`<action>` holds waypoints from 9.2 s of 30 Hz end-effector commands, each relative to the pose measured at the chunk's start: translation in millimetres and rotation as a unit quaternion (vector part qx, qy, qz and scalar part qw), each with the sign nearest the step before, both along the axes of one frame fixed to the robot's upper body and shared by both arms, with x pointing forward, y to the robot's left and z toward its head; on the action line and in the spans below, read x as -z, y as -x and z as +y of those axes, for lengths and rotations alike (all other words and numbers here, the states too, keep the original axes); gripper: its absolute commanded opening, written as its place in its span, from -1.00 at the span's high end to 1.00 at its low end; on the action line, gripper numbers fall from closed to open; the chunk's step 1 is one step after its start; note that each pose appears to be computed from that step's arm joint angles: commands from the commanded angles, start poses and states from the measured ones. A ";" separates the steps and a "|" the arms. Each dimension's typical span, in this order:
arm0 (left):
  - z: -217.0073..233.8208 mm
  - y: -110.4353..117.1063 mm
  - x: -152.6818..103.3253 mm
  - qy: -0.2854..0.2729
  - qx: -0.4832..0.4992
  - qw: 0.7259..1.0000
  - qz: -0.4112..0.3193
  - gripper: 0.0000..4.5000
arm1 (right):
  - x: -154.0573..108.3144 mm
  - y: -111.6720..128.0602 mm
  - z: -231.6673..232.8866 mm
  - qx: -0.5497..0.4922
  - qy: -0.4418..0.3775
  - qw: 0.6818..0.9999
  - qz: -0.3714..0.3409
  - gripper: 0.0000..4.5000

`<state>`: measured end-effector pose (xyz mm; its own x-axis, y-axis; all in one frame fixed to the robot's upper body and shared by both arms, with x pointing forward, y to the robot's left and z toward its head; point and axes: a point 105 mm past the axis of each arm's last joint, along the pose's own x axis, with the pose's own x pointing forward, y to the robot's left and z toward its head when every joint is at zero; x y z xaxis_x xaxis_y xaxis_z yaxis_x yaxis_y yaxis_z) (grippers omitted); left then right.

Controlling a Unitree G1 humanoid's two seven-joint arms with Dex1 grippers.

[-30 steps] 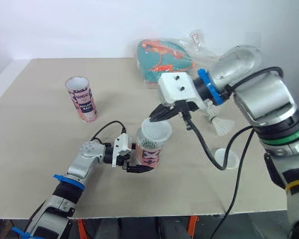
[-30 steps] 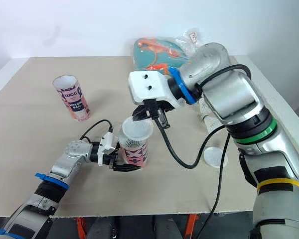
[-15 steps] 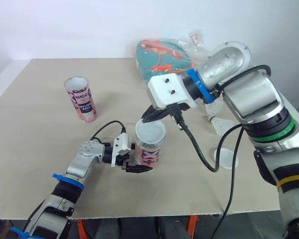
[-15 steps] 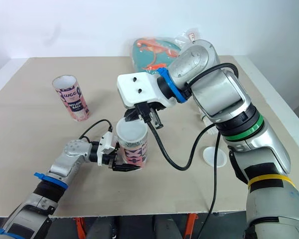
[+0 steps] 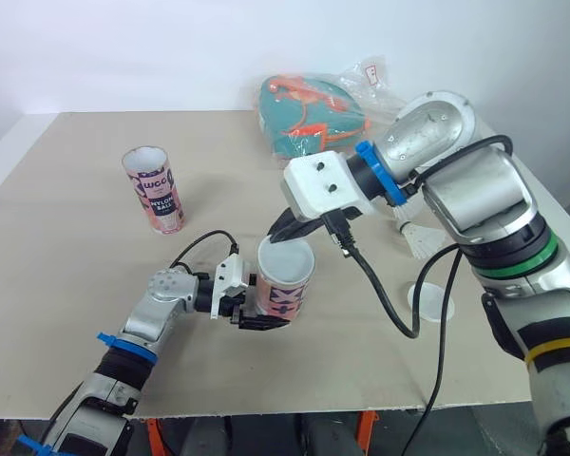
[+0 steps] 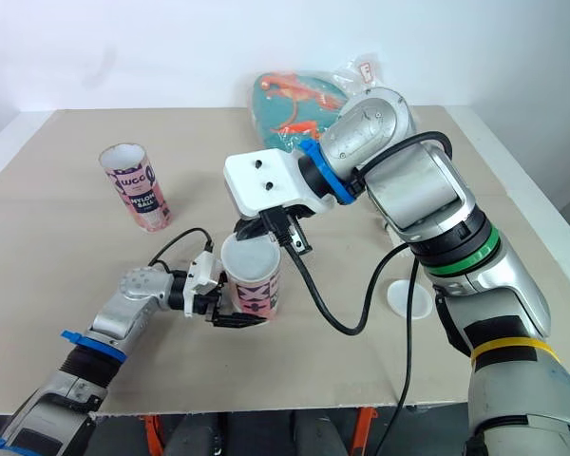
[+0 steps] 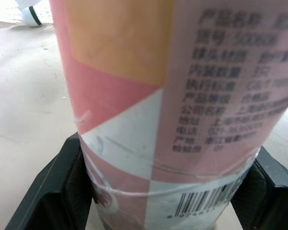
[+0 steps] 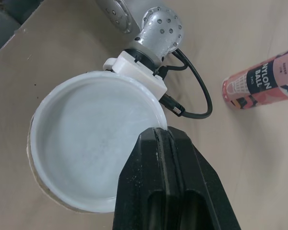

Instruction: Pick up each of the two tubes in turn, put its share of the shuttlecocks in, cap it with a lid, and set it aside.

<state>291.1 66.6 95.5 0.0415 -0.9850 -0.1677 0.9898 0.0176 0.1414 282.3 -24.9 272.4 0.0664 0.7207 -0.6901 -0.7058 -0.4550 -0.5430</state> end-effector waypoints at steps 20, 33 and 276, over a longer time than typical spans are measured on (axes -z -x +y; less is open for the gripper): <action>11.8 1.8 17.6 -0.027 -0.031 0.999 0.033 -0.53 | 39.8 4.4 1.4 -0.044 0.060 0.996 -0.046 0.71; 8.6 2.3 19.1 -0.026 -0.028 0.999 0.035 -0.53 | -34.0 -9.5 -18.3 0.023 -0.110 0.990 0.088 -0.58; 33.1 -6.8 -73.9 0.174 -0.214 0.961 0.034 -1.00 | 53.3 -27.9 -121.0 0.383 -0.441 0.776 0.238 -0.98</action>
